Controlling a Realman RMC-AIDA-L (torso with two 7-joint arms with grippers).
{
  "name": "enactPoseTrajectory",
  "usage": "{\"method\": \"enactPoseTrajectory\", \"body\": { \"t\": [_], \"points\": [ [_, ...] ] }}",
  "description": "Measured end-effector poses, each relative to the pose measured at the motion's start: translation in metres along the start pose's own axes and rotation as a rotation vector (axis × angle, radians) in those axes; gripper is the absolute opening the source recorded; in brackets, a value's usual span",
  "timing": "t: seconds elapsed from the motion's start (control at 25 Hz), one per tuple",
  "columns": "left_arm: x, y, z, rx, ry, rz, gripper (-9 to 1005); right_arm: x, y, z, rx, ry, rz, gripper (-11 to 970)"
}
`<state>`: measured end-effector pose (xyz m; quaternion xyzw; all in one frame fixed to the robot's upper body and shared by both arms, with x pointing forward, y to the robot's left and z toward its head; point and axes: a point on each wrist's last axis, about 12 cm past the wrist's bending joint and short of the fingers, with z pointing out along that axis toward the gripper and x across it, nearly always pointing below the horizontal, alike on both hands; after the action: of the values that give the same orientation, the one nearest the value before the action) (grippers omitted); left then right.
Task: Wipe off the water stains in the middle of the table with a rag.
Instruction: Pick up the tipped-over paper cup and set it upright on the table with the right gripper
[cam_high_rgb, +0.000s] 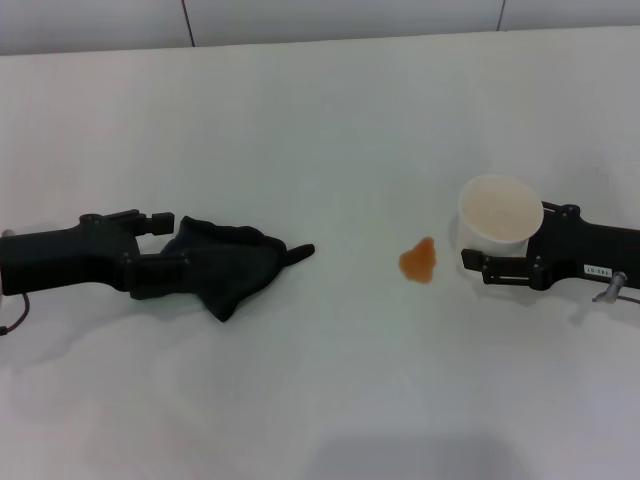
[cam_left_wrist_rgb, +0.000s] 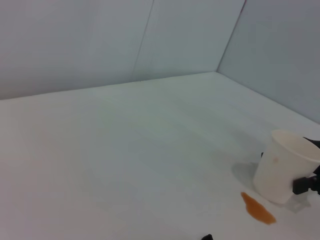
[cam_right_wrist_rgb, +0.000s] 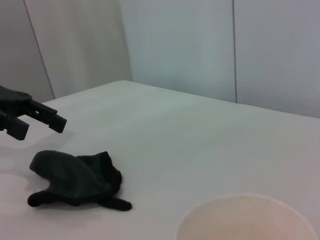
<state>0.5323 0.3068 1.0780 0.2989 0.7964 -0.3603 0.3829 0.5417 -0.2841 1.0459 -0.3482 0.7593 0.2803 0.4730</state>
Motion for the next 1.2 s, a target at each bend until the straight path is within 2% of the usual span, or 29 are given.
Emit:
{"method": "enactPoseTrajectory", "body": {
  "t": [0.56, 0.88, 1.2],
  "points": [
    [0.0, 0.001, 0.0, -0.007, 0.0, -0.002, 865, -0.004, -0.003, -0.008, -0.015, 0.1, 0.0, 874],
    [-0.001, 0.001, 0.001, -0.009, -0.001, -0.001, 864, -0.011, -0.005, -0.025, -0.002, 0.115, -0.017, 874],
    [-0.002, 0.002, -0.001, -0.013, -0.001, 0.003, 863, -0.019, -0.008, -0.03, -0.005, 0.197, -0.043, 875]
  ]
}}
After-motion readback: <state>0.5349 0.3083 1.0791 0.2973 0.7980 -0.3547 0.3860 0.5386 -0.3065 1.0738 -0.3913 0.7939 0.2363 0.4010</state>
